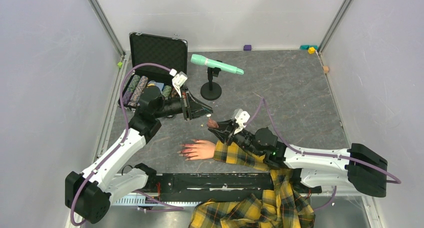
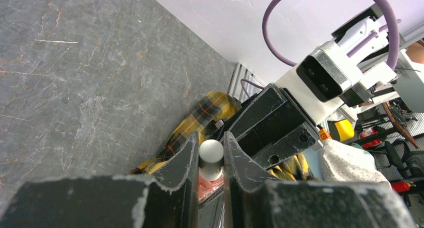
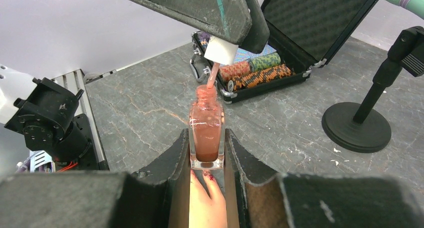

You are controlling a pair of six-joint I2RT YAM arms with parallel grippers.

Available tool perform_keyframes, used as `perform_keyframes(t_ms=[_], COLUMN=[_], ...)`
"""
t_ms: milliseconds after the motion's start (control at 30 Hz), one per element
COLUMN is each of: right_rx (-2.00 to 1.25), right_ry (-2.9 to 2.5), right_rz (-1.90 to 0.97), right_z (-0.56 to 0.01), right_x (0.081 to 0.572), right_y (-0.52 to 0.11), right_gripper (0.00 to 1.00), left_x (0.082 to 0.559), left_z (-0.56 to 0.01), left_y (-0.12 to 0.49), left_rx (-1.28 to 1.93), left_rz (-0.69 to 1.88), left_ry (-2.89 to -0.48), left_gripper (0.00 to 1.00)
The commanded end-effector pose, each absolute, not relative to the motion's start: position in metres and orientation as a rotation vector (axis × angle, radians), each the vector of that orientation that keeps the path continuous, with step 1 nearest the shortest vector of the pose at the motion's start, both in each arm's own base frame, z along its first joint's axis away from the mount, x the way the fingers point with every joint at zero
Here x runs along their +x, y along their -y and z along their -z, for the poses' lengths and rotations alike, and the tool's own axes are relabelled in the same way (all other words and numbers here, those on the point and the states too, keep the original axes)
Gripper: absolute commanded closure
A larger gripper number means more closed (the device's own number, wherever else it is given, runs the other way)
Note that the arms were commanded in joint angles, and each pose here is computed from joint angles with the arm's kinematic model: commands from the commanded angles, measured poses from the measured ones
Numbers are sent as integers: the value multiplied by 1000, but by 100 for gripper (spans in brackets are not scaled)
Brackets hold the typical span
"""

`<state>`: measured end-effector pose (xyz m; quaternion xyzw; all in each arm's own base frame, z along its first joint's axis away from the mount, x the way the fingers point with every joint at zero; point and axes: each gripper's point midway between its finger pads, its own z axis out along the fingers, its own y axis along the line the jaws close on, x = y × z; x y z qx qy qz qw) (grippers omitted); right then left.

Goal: Paint the nails
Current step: Close the nail polish bottle.

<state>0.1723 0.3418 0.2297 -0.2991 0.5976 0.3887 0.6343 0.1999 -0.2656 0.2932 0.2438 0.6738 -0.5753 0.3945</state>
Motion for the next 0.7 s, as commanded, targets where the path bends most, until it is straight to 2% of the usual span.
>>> perform_keyframes(t_ms=[0, 400, 667], right_rx=[-628, -590, -556], right_ry=[-1309, -1306, -1280], right_rz=[-912, -916, -946], right_z=[-264, -274, -302], right_x=[176, 179, 183], right_y=[-348, -347, -355], right_gripper=[100, 100, 100], left_x=[193, 192, 192], left_z=[-305, -305, -308], left_y=[266, 266, 263], left_rx=[648, 649, 652], left_rz=[1488, 1488, 1450], left_ry=[-1658, -1657, -1642], left_gripper=[98, 98, 98])
